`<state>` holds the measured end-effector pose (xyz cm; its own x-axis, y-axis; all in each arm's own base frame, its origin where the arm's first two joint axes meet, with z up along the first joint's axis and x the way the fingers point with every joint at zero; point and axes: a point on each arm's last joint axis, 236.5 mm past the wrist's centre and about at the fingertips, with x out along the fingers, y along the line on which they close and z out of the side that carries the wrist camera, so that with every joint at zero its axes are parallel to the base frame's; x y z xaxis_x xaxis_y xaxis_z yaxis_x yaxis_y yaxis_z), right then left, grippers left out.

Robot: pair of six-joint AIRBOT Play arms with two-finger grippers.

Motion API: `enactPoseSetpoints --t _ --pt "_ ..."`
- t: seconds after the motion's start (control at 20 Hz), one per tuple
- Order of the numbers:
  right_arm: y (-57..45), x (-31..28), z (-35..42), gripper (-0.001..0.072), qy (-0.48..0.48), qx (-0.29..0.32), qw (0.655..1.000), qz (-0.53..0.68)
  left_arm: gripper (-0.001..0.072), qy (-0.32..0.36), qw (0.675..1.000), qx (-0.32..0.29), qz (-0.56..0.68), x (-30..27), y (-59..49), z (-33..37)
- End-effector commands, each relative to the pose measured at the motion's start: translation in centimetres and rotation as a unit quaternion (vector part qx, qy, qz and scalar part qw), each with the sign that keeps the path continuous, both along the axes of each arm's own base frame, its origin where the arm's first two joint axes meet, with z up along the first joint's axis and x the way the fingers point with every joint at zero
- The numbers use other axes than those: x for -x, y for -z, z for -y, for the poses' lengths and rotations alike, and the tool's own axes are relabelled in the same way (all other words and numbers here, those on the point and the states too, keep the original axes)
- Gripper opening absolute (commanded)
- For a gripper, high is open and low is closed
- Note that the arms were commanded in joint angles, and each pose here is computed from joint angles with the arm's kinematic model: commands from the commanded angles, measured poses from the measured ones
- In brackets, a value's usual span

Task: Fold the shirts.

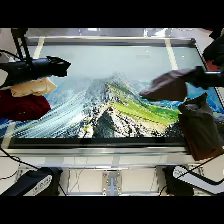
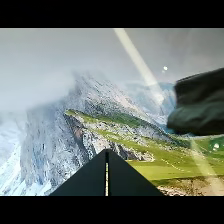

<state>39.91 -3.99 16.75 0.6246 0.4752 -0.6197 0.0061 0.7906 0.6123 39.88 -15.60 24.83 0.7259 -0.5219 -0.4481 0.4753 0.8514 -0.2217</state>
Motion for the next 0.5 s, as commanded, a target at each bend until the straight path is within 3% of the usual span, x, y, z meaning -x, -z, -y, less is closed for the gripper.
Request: enactPoseSetpoints --t 0.0,0.15,0.45 --pt "-2.0 8.4 7.9 0.0004 0.113 0.058 0.991 -0.035 0.0013 0.0 1.0 0.0 0.002 0.1 -0.1 0.0" --pt "-0.2 13.2 13.0 0.0004 0.231 0.068 0.969 -0.048 0.0013 0.002 1.0 -0.001 -0.001 0.2 0.0 0.0" --pt "17.6 26.6 12.2 0.0005 0.302 0.037 0.902 -0.308 0.0013 0.003 1.0 -0.001 -0.003 0.3 0.1 0.1"
